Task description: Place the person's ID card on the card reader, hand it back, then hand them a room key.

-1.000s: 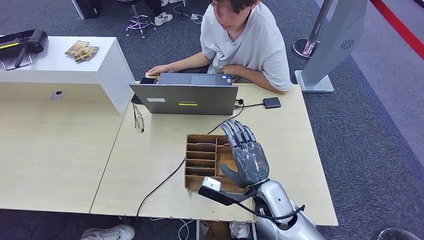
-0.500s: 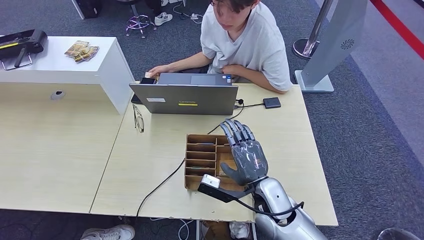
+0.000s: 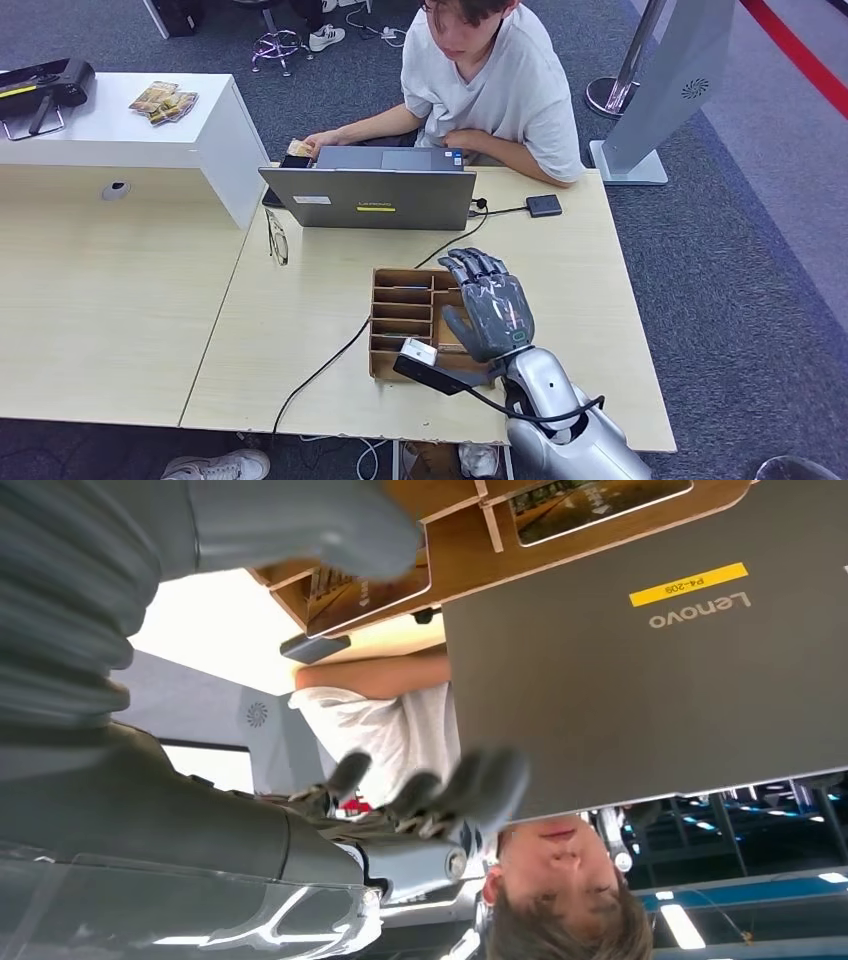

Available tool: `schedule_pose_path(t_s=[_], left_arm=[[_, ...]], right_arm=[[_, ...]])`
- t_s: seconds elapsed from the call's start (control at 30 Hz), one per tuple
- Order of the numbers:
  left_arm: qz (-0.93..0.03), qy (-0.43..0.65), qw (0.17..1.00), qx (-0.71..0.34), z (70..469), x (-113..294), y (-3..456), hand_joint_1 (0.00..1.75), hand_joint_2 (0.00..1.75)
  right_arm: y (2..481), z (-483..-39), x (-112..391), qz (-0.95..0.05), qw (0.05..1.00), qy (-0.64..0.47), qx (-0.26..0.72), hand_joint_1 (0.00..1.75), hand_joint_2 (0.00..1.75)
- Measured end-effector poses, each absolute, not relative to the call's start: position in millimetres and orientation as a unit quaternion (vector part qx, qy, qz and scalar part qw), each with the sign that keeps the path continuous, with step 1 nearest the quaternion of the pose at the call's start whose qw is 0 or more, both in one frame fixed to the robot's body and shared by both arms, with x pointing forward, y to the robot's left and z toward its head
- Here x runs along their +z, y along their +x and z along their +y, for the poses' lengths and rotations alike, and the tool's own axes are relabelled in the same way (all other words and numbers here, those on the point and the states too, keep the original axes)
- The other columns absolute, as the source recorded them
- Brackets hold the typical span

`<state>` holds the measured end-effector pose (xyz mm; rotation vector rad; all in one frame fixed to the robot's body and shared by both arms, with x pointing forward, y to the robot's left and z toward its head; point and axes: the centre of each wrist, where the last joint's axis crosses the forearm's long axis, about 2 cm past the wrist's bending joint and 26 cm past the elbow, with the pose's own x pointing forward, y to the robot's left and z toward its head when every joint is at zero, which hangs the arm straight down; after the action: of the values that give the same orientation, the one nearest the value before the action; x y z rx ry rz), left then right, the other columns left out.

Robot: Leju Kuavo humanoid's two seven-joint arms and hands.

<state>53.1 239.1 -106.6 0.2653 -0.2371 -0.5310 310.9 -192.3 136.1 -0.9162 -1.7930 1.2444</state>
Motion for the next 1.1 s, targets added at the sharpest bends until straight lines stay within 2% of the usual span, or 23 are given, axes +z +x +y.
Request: schedule_pose_path(t_s=[0.2, 0.43, 0.5, 0.63, 0.7, 0.93, 1.1], left_arm=[[-0.117, 0.131, 0.949, -0.261, 238, -106, 54, 0.0, 0.0], [-0.119, 0.13, 0.949, -0.261, 236, -106, 55, 0.0, 0.0], [-0.119, 0.13, 0.949, -0.261, 236, -106, 55, 0.0, 0.0], [-0.12, 0.13, 0.949, -0.261, 236, -106, 56, 0.0, 0.0], [-0.12, 0.131, 0.949, -0.261, 236, -106, 56, 0.0, 0.0], [-0.12, 0.133, 0.95, -0.257, 236, -106, 56, 0.0, 0.0], [-0.12, 0.135, 0.95, -0.256, 237, -106, 56, 0.0, 0.0]], right_arm=[[315, -192, 137, -0.695, 0.38, -0.363, 0.49, 1.16, 1.75], [321, -191, 137, -0.684, 0.384, -0.369, 0.498, 1.18, 1.75], [322, -191, 137, -0.68, 0.385, -0.371, 0.501, 1.11, 1.75], [325, -191, 135, -0.674, 0.388, -0.372, 0.507, 0.69, 1.75], [325, -191, 134, -0.671, 0.39, -0.373, 0.508, 0.59, 1.75], [328, -190, 138, -0.676, 0.385, -0.376, 0.503, 0.43, 1.75], [327, -188, 145, -0.685, 0.378, -0.377, 0.497, 0.39, 1.75]])
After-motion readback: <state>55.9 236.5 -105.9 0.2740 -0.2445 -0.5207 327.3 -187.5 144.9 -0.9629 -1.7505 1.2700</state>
